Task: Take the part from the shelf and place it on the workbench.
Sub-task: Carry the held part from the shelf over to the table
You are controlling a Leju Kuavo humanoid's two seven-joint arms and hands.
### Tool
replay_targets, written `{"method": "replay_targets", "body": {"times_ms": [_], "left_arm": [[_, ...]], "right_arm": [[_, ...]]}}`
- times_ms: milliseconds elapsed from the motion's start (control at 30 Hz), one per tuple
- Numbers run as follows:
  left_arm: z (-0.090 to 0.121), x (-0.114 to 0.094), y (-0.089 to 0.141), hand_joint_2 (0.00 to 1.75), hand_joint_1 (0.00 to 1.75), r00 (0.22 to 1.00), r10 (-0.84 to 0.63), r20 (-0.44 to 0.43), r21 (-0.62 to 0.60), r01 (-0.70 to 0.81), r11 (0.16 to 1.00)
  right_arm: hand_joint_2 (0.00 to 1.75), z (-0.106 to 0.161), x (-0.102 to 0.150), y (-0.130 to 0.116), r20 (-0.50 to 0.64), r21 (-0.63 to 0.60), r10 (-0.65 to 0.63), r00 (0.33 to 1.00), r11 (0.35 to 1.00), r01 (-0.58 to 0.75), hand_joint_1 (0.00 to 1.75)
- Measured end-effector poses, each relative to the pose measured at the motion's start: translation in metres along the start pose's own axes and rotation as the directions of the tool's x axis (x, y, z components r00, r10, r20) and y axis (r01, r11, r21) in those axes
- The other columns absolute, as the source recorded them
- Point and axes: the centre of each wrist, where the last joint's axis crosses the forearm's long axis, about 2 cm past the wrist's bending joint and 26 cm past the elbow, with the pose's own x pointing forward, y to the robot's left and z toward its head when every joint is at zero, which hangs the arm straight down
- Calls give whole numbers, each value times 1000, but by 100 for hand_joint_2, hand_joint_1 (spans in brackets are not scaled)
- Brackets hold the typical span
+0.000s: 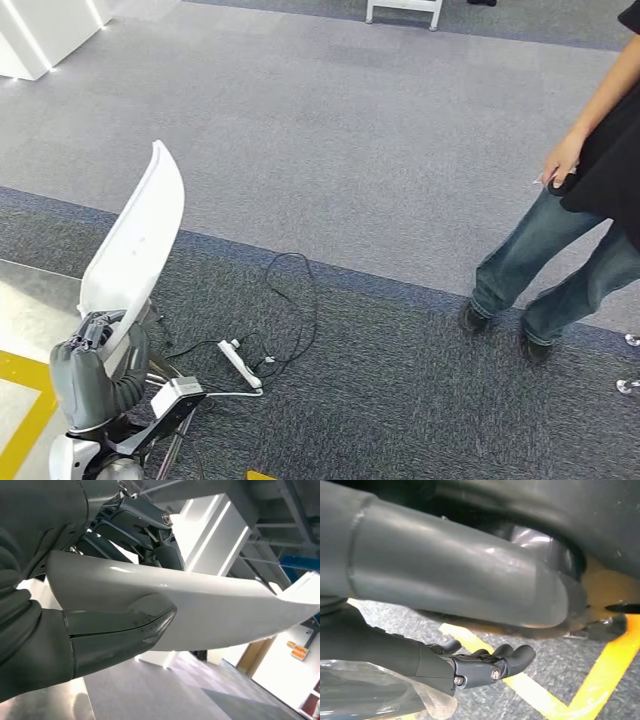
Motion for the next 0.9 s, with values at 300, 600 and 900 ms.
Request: {"method": "replay_targets", "body": {"times_ms": [300, 600, 900], "left_arm": [[3, 0, 1, 175, 175, 1000, -3, -1, -7, 3, 1000], [5, 0, 1, 175, 175, 1000, -5, -7, -11, 5, 1000], [4, 0, 1, 175, 175, 1000, -4, -7, -10, 4, 1000]], "right_arm": [[0, 0, -4, 1, -6, 2, 0, 1000, 1000, 0, 0], [0, 0, -1, 1, -3, 2, -1, 1000, 1000, 1, 0], [0, 0, -1, 1, 1, 2, 0, 1000, 1000, 0, 0]]}}
